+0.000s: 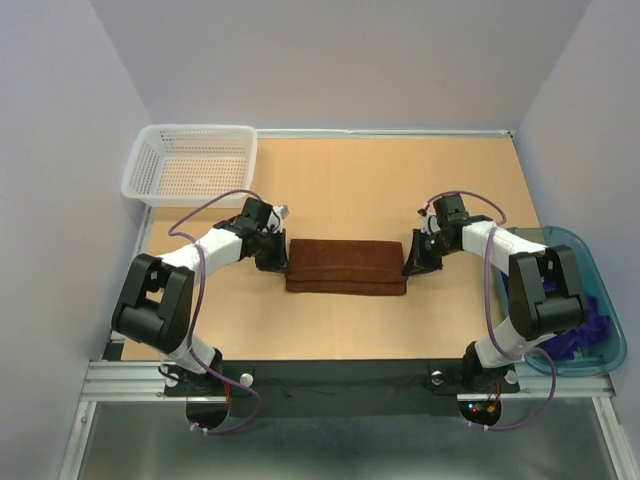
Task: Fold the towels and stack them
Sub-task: Fold the towel
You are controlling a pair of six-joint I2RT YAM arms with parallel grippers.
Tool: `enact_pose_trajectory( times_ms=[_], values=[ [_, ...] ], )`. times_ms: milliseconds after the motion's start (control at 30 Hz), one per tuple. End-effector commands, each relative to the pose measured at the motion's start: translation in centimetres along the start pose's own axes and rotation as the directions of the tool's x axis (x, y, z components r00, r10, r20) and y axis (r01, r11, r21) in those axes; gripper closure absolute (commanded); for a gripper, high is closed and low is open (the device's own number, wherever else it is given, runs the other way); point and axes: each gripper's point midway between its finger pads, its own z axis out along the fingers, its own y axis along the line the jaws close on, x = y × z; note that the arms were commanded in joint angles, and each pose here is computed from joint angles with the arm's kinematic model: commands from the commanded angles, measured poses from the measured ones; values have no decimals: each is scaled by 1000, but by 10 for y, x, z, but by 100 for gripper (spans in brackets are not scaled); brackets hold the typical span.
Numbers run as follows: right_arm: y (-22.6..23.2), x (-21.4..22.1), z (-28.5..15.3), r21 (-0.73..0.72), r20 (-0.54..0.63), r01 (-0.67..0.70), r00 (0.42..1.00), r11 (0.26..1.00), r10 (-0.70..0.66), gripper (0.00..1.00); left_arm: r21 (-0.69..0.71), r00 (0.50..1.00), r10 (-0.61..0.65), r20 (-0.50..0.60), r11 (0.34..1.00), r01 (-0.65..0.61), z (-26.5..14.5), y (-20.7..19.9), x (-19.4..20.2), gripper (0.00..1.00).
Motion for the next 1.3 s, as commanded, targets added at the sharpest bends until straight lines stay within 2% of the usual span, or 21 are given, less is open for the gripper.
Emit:
enact_pose_trajectory(
  times_ms=[0,233,267,333,367,433,533,767,933,967,1033,1067,1133,1167,1267],
  values=[
    [7,-1,-6,-17,31,18,999,1000,-18,92,-14,1000,-23,-7,1000,22,-6,1,9,91],
    [27,2,-25,-91,76,49,996,995,-42,67,8,1000,-26,7,1000,26,-17,-13,16,64],
    [32,5,-28,-104,75,53,996,993,-45,62,16,999,-25,23,1000,24,-23,-17,15,54],
    [45,5,-39,-138,98,75,993,988,-62,59,20,999,-34,33,999,33,-30,-22,16,42],
    [50,4,-43,-143,108,80,992,986,-64,58,24,998,-29,61,999,28,-37,-26,12,31],
    [62,2,-53,-160,139,101,987,982,-79,58,29,995,-38,89,999,36,-47,-35,7,27],
    [81,-9,-61,-167,177,139,978,976,-109,58,48,988,-33,153,999,26,-61,-55,-12,27],
    [88,-22,-32,-102,179,129,978,986,-109,59,49,980,-13,196,999,4,-47,-93,-44,44],
    [75,-12,-6,-77,160,94,984,993,-80,60,32,989,-34,144,999,30,-10,-93,-34,61],
    [68,-2,1,-70,141,85,987,994,-75,60,21,994,-35,101,999,33,1,-88,-18,68],
    [59,9,8,-54,117,70,991,996,-63,60,18,997,-44,61,999,43,10,-84,-3,76],
    [50,21,13,-42,93,52,995,998,-48,61,21,998,-58,22,998,57,17,-78,14,82],
    [41,30,17,-25,84,32,996,999,-30,61,33,997,-75,2,997,74,22,-73,28,87],
    [38,35,18,-19,83,29,996,999,-27,62,26,995,-89,-41,996,90,26,-64,48,94],
    [17,47,24,46,92,-5,996,999,1,66,-9,991,-105,-79,994,105,33,-46,72,97]
  ],
)
